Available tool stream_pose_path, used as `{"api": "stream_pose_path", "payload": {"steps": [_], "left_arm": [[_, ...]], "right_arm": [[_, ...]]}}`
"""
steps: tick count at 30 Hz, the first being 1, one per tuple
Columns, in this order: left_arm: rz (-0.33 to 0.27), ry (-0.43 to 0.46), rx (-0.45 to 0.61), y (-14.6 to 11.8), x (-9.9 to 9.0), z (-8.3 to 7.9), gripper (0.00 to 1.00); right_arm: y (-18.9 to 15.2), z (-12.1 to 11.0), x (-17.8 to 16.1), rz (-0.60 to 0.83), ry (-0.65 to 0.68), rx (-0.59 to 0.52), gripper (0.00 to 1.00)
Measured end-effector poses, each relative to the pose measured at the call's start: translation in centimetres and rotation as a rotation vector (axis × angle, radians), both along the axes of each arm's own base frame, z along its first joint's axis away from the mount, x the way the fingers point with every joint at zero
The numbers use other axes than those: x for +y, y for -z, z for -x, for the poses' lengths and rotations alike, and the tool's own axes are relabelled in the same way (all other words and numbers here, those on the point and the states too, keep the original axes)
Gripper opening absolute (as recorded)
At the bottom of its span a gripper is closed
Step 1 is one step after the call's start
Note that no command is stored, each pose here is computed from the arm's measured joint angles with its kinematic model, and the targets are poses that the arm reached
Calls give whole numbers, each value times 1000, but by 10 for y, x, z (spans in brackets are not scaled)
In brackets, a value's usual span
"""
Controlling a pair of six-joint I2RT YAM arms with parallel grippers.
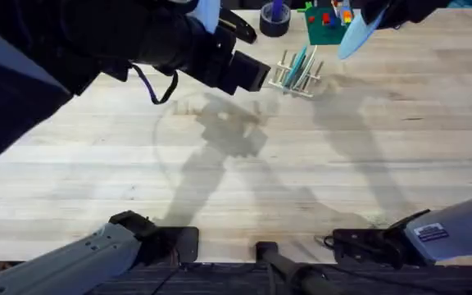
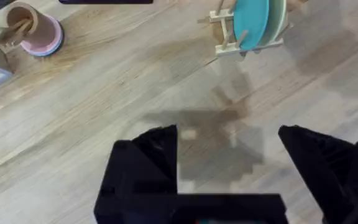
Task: Pick up the plates from the table one by one and place each into a slot on the dish rack.
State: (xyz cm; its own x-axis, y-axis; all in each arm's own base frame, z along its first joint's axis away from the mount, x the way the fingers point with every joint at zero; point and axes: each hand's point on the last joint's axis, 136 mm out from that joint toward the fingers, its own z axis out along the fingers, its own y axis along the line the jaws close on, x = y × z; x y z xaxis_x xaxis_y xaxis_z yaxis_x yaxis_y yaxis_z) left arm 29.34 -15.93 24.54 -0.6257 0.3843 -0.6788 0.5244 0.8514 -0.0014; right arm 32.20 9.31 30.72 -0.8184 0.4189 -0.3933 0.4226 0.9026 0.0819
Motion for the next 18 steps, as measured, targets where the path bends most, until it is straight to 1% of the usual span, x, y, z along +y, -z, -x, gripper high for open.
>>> {"api": "stream_pose_path", "payload": {"steps": [7,12,18], "left_arm": [[0,0,0,0,0,0,994],[0,0,0,0,0,0,992],[0,0,-1,0,0,0,994]], "right_arm": [[5,-2,-2,9,45,13,32],[24,-13,2,23,73,60,31],[39,-28,8,26,88,75,32]]}}
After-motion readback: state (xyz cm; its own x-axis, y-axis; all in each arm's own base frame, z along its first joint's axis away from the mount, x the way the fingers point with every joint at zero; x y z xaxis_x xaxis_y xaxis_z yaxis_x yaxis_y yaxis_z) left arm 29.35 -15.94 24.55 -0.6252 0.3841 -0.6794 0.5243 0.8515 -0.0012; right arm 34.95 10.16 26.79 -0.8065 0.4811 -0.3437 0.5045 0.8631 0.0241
